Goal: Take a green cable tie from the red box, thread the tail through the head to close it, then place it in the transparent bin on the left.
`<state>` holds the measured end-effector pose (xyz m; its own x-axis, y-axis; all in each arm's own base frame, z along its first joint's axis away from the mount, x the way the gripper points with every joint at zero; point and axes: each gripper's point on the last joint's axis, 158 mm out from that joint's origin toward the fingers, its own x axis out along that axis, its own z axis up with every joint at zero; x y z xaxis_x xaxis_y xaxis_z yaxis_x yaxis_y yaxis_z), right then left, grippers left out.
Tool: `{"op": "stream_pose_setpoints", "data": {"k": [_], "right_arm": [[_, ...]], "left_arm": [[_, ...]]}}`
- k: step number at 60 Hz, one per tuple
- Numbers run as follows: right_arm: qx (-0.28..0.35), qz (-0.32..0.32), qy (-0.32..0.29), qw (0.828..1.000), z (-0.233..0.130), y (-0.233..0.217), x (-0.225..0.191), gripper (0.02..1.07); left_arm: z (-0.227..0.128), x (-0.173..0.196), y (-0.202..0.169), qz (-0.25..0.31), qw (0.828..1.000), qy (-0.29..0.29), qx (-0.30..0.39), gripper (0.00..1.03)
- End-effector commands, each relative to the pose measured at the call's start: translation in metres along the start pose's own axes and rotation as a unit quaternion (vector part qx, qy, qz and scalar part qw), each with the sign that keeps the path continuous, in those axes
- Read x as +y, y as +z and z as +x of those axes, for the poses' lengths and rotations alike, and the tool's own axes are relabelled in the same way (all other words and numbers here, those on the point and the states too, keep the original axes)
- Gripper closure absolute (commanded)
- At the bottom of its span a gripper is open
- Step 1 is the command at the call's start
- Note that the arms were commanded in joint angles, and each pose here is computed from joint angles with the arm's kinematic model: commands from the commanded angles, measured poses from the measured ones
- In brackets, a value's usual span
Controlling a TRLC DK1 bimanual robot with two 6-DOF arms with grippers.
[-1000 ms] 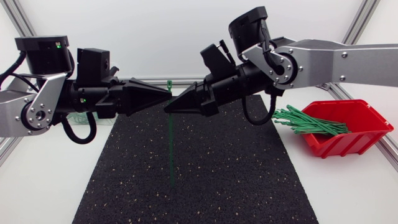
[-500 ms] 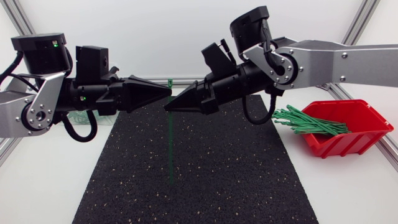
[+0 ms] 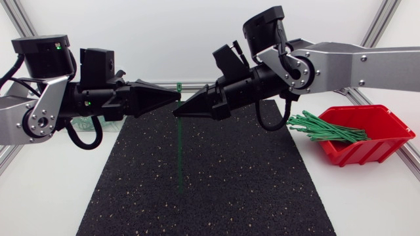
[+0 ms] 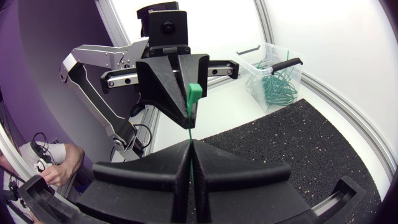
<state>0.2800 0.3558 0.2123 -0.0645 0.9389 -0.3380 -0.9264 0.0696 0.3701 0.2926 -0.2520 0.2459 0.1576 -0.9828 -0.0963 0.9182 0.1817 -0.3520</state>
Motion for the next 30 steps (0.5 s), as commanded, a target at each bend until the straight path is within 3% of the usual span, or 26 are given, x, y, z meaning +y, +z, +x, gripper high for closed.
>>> {"op": "stream_pose_setpoints", "data": {"k": [1, 17, 30], "right_arm": [[0.002, 0.015, 0.003, 1.000, 0.000, -0.007, 0.000, 1.01], [0.000, 0.014, 0.000, 1.000, 0.001, -0.007, -0.004, 1.01], [0.003, 0.000, -0.023, 1.000, -0.010, -0.008, -0.010, 0.60]], "left_arm": [[0.003, 0.000, -0.011, -0.022, 1.000, -0.005, 0.005, 1.00], [0.004, 0.004, -0.011, -0.031, 0.999, 0.002, 0.005, 1.00], [0.002, 0.014, -0.007, -0.059, 0.998, 0.017, 0.005, 1.00]]}}
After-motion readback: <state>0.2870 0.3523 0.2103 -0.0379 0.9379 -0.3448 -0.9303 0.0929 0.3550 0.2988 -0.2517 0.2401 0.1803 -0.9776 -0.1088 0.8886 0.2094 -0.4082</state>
